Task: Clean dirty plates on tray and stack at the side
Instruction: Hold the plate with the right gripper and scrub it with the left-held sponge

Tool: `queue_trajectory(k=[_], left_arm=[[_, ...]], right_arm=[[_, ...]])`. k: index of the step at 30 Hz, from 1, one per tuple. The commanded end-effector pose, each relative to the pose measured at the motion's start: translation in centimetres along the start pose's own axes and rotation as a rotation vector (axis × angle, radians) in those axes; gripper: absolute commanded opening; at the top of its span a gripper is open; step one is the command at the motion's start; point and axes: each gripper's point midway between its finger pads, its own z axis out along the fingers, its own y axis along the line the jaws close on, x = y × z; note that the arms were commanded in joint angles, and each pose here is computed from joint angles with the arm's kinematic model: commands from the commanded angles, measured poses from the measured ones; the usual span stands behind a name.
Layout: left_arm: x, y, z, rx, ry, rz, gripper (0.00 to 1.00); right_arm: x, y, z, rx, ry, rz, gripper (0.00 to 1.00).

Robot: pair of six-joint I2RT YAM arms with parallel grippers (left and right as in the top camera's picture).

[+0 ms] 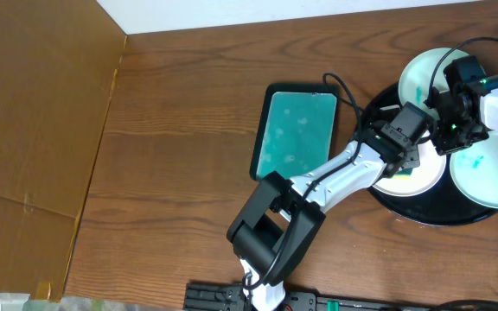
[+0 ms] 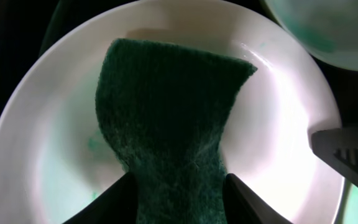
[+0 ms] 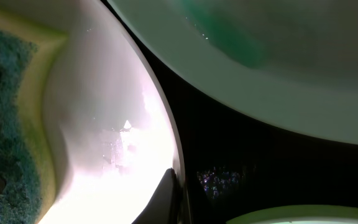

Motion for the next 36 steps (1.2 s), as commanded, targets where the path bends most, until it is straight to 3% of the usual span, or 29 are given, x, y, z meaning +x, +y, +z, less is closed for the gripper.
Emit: queue_trajectory(k=[1,13,17,21,30,36], left_arm=[[0.3,0.8,1.0,-0.039,0.006,0.008,0.43],[0.3,1.4,1.3,-0.062,-0.007,0.010,0.41],[0.3,1.5,1.3,-0.062,-0.006,0.009,0.37],[0.4,1.7,1.4,-0.074,-0.010,0.010,0.23],[0.2,6.5,2.1,-0.304,-0.078,0.045,0.08],[-1.8,9.6,0.2,-0.458,-0.165,0.067,0.07]], right_arm=[[0.9,0.0,0.7,-0.013,0.030,0.009,0.02],[0.9,0.0,0.7,-0.014,0.030,0.009,0.02],[0.9,0.0,0.6,-0.014,0.030,0.010,0.02],[0.9,0.0,0.7,-0.014,0.031,0.009,0.02],[0.9,0.0,0.7,-0.014,0.031,0.009,0.02],[1.0,-0.3,0.6,0.006,0.032,0.010,0.02]])
